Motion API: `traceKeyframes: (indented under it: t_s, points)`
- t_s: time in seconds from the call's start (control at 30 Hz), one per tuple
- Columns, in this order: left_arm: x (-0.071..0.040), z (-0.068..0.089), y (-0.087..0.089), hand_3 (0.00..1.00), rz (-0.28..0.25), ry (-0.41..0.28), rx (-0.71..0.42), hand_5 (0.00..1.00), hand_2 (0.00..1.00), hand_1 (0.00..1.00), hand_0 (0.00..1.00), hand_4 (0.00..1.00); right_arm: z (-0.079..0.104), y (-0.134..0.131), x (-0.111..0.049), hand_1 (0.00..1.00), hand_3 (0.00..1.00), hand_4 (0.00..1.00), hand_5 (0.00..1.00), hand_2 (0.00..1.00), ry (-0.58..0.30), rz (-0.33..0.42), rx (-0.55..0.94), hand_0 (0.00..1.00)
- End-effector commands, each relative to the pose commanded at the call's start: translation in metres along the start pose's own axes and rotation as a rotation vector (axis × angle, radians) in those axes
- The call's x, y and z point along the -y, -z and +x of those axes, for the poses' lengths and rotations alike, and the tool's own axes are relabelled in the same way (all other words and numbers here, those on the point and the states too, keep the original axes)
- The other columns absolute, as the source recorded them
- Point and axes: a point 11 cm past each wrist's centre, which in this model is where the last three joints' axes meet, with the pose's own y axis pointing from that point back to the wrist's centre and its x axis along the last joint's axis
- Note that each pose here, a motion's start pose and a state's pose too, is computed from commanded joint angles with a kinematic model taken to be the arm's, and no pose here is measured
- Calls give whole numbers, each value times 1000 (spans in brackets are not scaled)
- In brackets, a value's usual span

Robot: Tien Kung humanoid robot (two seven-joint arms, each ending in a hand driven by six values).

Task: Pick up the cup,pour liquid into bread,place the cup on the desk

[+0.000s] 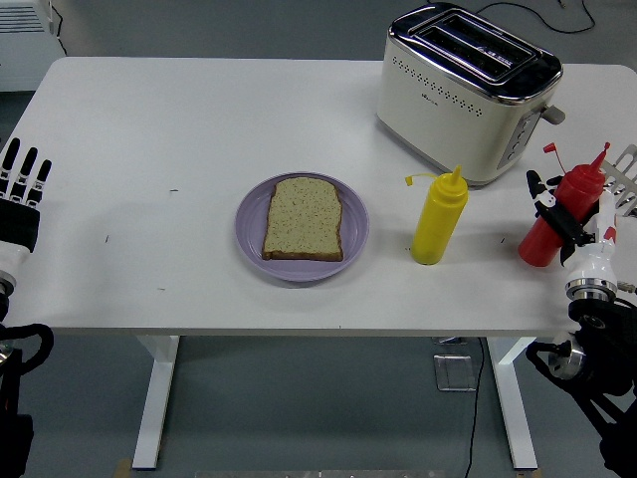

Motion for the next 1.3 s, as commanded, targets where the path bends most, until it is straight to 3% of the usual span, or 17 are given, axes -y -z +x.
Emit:
traceKeyframes:
  t_s: [0.17, 0.3, 0.37, 0.4, 0.43, 0.6, 0.63, 0.77, 0.97, 1.17, 1.3]
  points:
    - [0, 0, -1, 698, -3, 0, -1, 998, 736, 737, 786, 545, -4, 27, 7, 24, 219, 851, 210, 150, 18, 60, 11, 31]
    - [0, 0, -1, 697, -5, 0, -2, 998, 736, 737, 786, 545, -10, 61, 15, 22, 227, 847, 220, 154, 52, 144, -13, 27]
    - [1, -1, -2, 697, -6, 1, -4, 998, 736, 737, 786, 545, -16, 93, 27, 22, 227, 847, 220, 154, 106, 205, -31, 27]
    - [1, -1, -2, 697, -6, 1, -4, 998, 736, 737, 786, 545, -19, 99, 28, 22, 227, 847, 220, 154, 122, 216, -52, 27]
    - [1, -1, -2, 698, -6, 1, -4, 998, 736, 738, 787, 545, -20, 107, 30, 37, 334, 786, 189, 183, 138, 238, -71, 44]
    - [1, -1, -3, 698, -11, 0, -4, 998, 736, 738, 787, 545, -39, 177, 47, 37, 334, 786, 189, 183, 223, 411, -212, 44]
    - [1, 0, -4, 697, -12, 0, -4, 998, 735, 738, 787, 545, -43, 186, 48, 47, 377, 682, 155, 201, 228, 437, -243, 58]
    - [1, 0, -3, 697, -11, 0, -3, 998, 735, 738, 787, 545, -69, 218, 53, 47, 377, 682, 155, 201, 277, 508, -410, 58]
    - [0, 1, -4, 698, -12, -3, -3, 998, 735, 736, 787, 545, -107, 227, 52, 60, 398, 658, 165, 218, 340, 536, -696, 69]
    - [0, 1, -3, 698, -12, -5, -4, 998, 735, 738, 787, 545, -150, 210, 50, 75, 402, 626, 162, 237, 426, 572, -1024, 82]
    - [0, 2, -4, 698, -12, -7, -4, 998, 735, 737, 787, 544, -171, 203, 46, 81, 405, 619, 164, 240, 474, 642, -1231, 87]
